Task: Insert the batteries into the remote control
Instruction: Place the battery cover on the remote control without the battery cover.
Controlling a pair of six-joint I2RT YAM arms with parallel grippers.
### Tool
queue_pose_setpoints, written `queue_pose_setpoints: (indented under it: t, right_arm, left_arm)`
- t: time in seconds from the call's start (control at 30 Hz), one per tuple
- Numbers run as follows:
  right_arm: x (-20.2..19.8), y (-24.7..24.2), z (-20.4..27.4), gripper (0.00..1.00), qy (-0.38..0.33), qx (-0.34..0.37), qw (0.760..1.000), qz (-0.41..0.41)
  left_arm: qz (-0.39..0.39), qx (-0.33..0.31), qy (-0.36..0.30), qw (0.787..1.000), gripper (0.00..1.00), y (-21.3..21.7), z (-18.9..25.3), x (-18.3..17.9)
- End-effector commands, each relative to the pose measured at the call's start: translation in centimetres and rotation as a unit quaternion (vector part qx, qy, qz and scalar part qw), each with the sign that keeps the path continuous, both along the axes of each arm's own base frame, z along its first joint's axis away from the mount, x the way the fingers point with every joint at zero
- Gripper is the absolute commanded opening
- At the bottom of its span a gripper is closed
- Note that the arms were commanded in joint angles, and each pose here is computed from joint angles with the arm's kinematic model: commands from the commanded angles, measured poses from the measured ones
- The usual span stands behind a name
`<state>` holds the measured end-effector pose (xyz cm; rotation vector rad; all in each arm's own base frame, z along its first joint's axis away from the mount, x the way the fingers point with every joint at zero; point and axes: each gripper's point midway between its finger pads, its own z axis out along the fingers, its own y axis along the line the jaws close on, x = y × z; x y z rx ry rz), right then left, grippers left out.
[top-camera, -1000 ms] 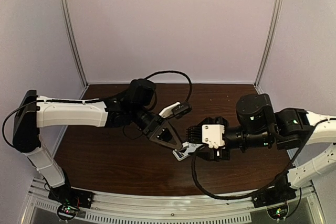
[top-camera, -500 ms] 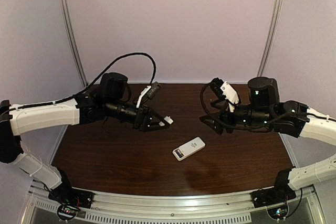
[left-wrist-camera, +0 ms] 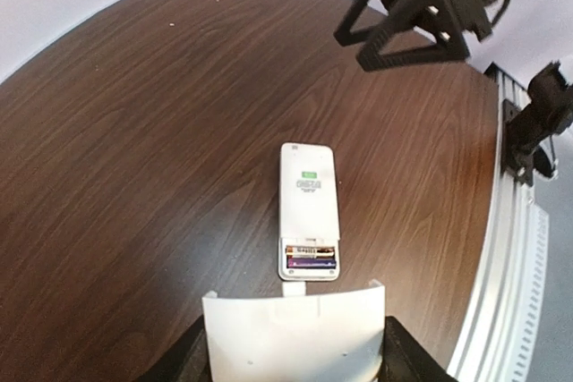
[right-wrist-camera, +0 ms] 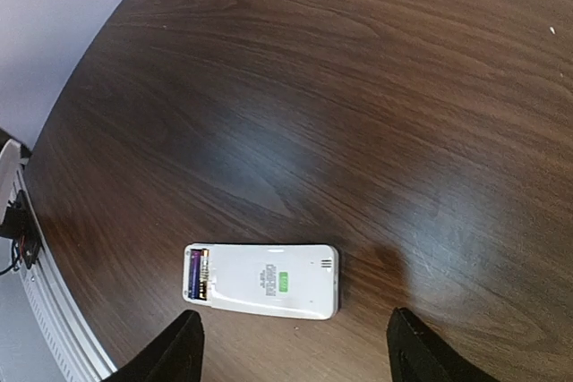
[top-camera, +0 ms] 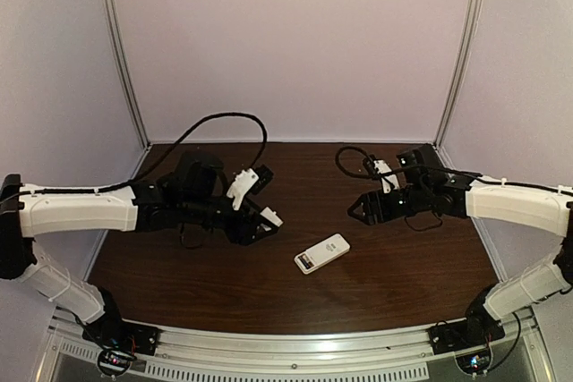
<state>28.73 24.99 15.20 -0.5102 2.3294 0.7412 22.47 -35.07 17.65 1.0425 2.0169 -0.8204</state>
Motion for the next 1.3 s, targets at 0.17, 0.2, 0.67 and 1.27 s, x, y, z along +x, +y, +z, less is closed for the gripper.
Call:
queue_pose_setpoints:
  t: [0.17, 0.2, 0.67, 1.27]
  right_arm:
    - [1.3, -0.8, -4.3, 0.67, 0.087, 0.032, 0.995, -0.026]
    - [1.4, -0.6, -4.7, 0.66, 0.094, 0.034, 0.995, -0.023]
    - [2.3, 0.5, -8.3, 0.62, 0.131, 0.030, 0.991, -0.017]
    - [1.8, 0.9, -8.7, 0.58, 0.144, 0.046, 0.988, -0.013]
  left_arm:
    - [-0.034, 0.127, -0.123, 0.984, 0.46, -2.8, -4.5, 0.3]
    - [-0.038, 0.135, -0.126, 0.982, 0.46, -3.2, -5.0, 0.2]
    - [-0.094, 0.146, -0.064, 0.983, 0.49, -8.1, -10.4, -0.8]
    - [-0.101, 0.201, 0.014, 0.974, 0.53, -8.3, -14.7, -1.2]
